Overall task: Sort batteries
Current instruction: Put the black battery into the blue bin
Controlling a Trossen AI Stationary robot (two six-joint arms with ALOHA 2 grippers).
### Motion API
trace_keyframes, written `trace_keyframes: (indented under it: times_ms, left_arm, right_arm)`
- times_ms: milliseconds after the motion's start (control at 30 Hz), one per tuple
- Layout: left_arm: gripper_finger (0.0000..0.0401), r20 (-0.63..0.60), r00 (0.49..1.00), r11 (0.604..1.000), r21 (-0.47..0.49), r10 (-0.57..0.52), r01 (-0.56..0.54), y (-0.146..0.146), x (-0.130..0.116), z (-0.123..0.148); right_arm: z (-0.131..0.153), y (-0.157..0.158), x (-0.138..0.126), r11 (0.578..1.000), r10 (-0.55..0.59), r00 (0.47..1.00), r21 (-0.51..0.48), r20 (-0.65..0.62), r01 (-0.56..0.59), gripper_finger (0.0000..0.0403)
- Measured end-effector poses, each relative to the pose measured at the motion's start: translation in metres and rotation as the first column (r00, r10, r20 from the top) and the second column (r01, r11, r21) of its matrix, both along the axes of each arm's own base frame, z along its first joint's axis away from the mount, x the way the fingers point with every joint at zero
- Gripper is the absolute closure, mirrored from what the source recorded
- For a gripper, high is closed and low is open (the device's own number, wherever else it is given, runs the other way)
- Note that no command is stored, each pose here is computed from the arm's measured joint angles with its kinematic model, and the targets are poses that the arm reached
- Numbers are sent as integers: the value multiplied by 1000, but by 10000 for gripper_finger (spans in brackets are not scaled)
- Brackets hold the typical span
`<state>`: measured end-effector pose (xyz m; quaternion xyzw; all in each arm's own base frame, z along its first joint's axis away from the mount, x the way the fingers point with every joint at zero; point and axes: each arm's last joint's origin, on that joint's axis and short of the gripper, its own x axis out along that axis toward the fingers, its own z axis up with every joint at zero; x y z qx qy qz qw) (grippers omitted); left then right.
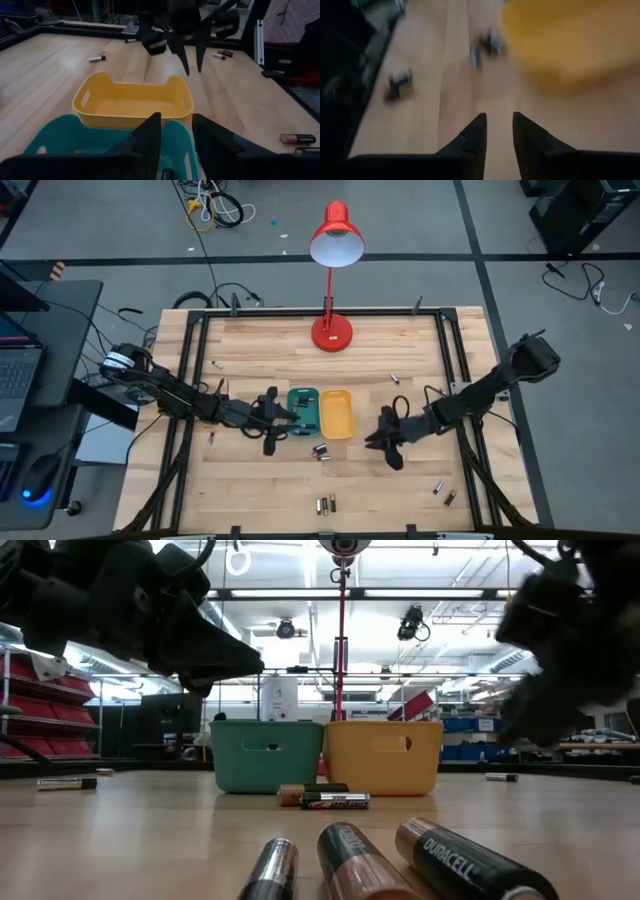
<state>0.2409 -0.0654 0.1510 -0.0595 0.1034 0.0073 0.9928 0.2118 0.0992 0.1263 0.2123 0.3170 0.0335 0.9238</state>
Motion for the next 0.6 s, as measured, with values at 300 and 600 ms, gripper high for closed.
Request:
trace_keyframes:
  times_ms: [300, 600]
  left_arm:
    - [274, 20, 1000, 1000, -6, -1, 1, 0, 0, 2]
    - [274, 44, 999, 1000, -13, 0, 1, 0, 1, 4]
  right_arm:
    - [-6, 26, -19, 981, 51, 964, 193, -262, 0, 331]
    - [23, 49, -18, 987, 59, 847, 160, -529, 31, 331]
